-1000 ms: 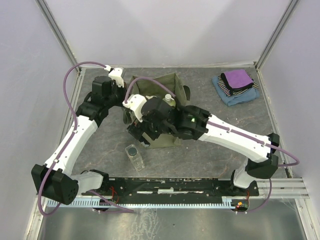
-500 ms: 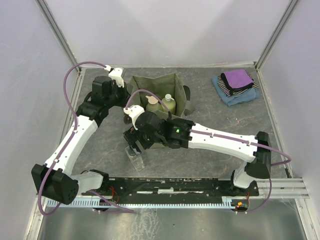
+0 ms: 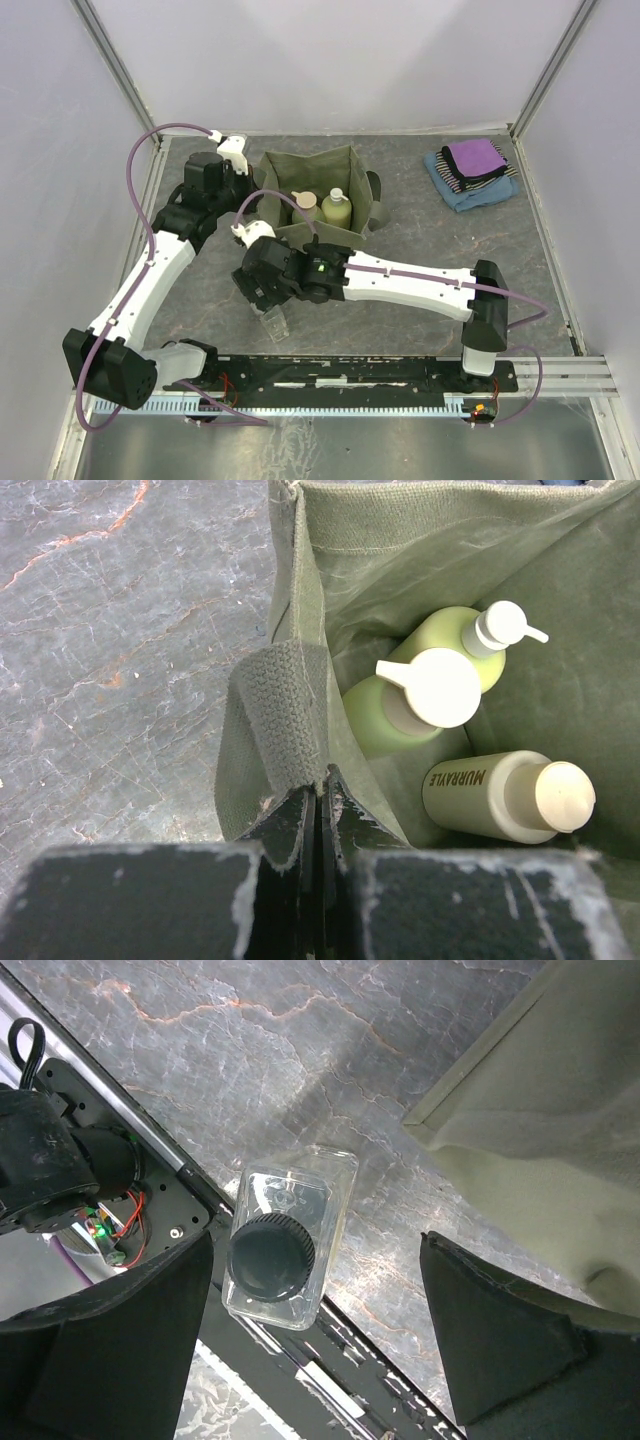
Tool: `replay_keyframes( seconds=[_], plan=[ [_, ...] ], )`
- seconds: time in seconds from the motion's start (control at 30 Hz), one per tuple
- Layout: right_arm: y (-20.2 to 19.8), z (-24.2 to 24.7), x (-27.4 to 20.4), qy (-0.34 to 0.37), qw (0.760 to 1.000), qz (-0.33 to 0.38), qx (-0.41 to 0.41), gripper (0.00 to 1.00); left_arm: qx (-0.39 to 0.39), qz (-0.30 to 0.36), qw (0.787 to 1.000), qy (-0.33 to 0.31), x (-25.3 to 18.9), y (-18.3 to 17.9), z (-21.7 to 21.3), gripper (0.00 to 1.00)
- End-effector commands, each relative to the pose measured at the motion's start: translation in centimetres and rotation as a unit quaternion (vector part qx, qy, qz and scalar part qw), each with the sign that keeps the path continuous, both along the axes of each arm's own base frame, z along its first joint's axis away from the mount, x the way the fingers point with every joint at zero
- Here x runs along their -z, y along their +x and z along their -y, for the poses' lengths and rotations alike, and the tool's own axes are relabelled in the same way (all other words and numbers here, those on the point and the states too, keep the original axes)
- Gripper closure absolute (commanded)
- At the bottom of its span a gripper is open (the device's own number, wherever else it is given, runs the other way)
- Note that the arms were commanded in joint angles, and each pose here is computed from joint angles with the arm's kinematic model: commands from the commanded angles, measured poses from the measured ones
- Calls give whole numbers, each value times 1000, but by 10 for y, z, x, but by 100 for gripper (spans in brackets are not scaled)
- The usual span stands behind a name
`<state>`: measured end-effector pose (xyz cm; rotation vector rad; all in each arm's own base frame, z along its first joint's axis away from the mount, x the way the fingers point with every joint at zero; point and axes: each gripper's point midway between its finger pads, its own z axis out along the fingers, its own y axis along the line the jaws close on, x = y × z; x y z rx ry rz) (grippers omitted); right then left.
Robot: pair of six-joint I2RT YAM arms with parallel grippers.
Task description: Place the personal care products into the canvas bag
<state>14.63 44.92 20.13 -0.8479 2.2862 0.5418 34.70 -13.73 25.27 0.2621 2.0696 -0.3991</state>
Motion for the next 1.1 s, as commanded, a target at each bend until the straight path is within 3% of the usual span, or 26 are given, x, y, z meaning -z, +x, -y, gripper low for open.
replay_keyframes(
  seconds=[0.0,1.07],
  plan=[
    [-1,-7,-11,10,1000,3,23,9,12,-7,1000,23,6,-10,-5,97],
    [-21,-25,55,-85,996,-28,-24,21,15,-6,999,29,10,-6,-4,97]
  ],
)
